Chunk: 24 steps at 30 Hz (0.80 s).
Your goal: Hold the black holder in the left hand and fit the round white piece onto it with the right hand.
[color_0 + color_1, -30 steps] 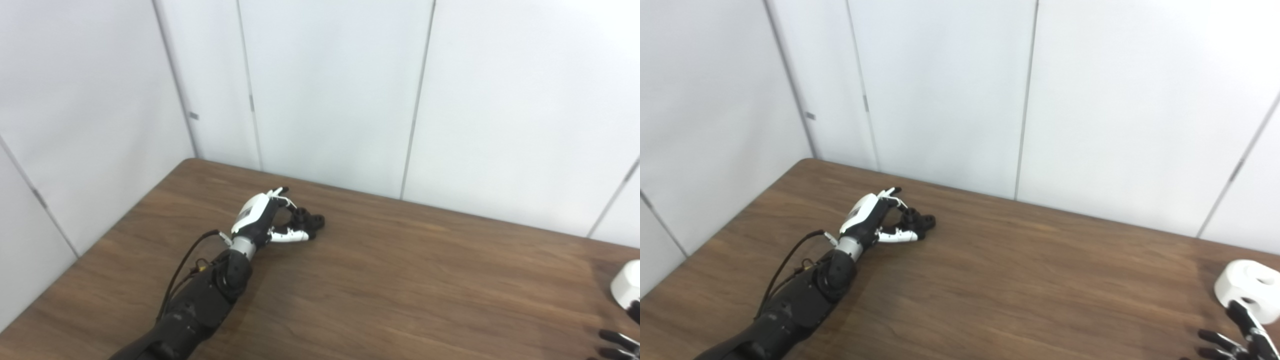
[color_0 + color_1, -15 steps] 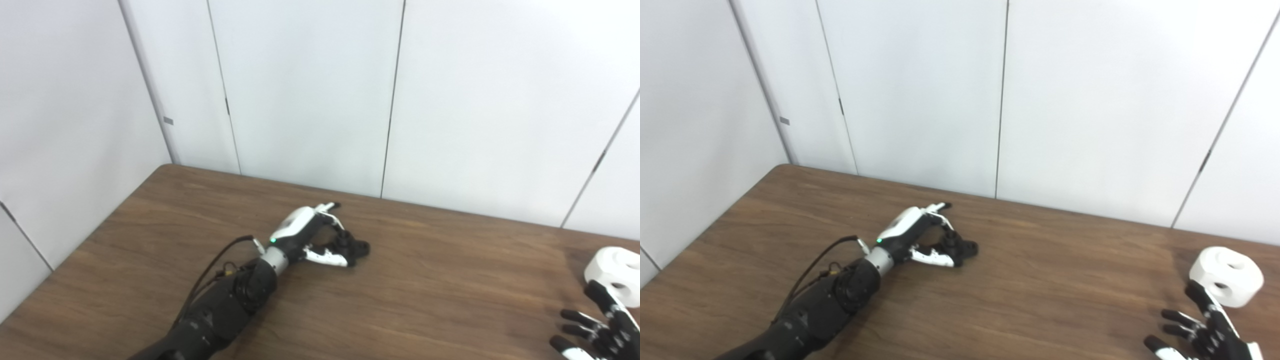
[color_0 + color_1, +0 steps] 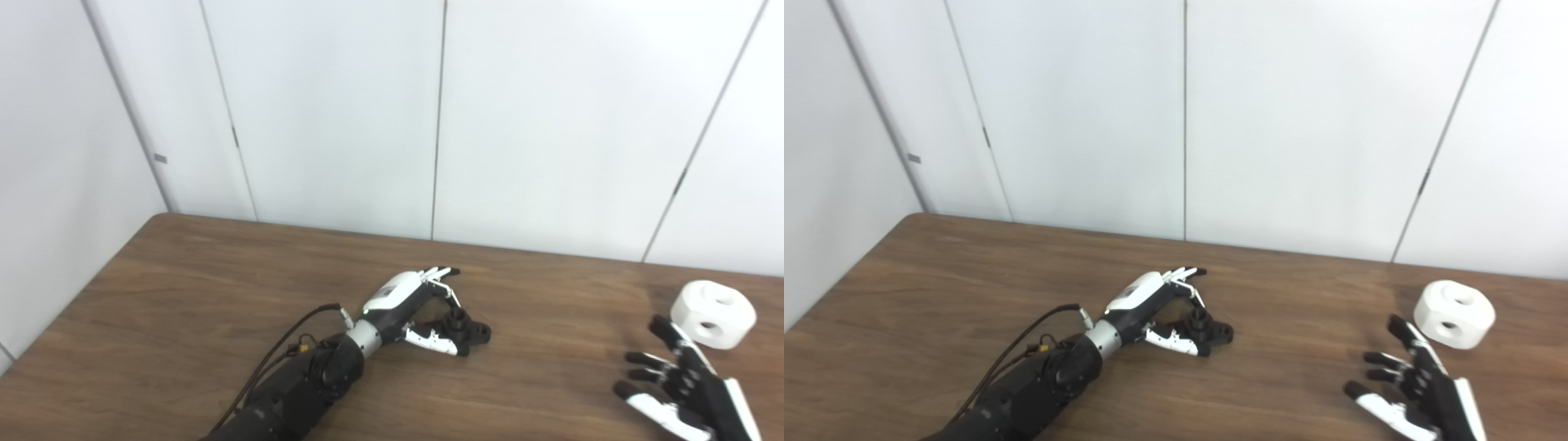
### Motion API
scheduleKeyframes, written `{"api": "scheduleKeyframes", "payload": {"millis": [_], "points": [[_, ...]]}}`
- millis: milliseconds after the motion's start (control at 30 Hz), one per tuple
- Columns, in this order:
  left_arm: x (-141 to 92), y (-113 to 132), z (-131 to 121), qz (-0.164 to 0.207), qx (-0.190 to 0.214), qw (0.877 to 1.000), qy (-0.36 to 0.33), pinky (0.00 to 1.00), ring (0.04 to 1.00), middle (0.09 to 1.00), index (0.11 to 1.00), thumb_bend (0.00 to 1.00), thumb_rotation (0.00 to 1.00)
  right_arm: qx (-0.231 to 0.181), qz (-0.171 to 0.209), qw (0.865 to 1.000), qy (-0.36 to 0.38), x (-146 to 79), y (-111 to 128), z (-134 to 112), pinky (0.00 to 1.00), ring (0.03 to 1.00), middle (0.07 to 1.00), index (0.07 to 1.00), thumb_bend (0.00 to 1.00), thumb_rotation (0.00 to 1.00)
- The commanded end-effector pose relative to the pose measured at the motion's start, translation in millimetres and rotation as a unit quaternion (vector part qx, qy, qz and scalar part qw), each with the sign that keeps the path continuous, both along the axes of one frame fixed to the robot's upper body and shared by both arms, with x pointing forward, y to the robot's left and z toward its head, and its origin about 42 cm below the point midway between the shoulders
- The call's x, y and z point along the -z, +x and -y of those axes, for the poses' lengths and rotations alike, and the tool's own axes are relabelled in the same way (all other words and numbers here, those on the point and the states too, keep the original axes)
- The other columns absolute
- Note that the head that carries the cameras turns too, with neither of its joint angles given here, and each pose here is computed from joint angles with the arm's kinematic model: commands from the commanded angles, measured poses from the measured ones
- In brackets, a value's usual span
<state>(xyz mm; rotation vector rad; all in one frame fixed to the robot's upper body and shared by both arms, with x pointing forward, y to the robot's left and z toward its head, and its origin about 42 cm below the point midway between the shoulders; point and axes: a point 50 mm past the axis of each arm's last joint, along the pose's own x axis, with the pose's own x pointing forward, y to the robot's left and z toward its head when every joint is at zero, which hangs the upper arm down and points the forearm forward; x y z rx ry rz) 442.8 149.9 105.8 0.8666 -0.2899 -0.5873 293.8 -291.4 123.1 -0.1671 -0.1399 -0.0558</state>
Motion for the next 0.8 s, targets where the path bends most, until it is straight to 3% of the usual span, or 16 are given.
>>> {"api": "scheduleKeyframes", "payload": {"millis": [0,367,767], "points": [[51,-42,45,-0.078,0.091,0.991,0.058,1.00,1.000,0.960,0.481,0.52,0.06,-0.004,0.056,0.998,-0.003,-20,6,-4,0.60,0.691,0.915,0.890,0.73,0.24],[60,-49,62,-0.091,0.140,0.983,0.076,1.00,1.000,0.955,0.481,0.52,0.07,-0.009,0.056,0.998,0.010,-25,10,-18,0.61,0.727,0.930,0.911,0.70,0.18],[69,-49,67,-0.088,0.158,0.975,0.128,1.00,1.000,0.957,0.481,0.52,0.06,-0.013,0.070,0.997,0.020,-38,19,-27,0.59,0.727,0.916,0.906,0.75,0.24]]}}
